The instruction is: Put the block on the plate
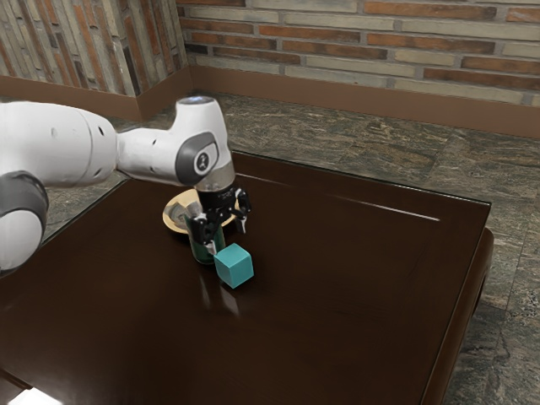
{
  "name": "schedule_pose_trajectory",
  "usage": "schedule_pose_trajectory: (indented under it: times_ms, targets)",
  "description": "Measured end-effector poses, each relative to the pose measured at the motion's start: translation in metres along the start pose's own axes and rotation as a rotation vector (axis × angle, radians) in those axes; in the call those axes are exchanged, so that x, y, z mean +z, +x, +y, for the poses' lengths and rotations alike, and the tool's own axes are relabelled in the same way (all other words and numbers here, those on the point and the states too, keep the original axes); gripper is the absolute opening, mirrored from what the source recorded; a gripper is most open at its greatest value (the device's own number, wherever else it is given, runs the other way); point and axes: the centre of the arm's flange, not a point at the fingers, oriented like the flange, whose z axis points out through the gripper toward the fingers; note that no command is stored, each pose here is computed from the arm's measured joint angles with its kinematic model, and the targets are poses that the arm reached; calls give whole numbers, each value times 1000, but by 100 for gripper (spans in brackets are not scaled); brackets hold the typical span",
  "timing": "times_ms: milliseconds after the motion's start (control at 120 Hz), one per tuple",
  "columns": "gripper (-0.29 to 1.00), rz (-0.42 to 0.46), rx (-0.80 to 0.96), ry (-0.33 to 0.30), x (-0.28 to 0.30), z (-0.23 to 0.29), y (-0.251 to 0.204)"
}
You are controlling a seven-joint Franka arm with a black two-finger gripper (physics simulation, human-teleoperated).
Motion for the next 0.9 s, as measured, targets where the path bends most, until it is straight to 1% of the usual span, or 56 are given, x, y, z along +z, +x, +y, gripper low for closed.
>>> schedule_pose_trajectory:
  times_ms: [567,775,900]
  targets:
    - [67,1,-141,12,66,6,9]
    - [53,1,-165,-7,66,7,10]
    - [49,2,-172,-13,64,8,9]
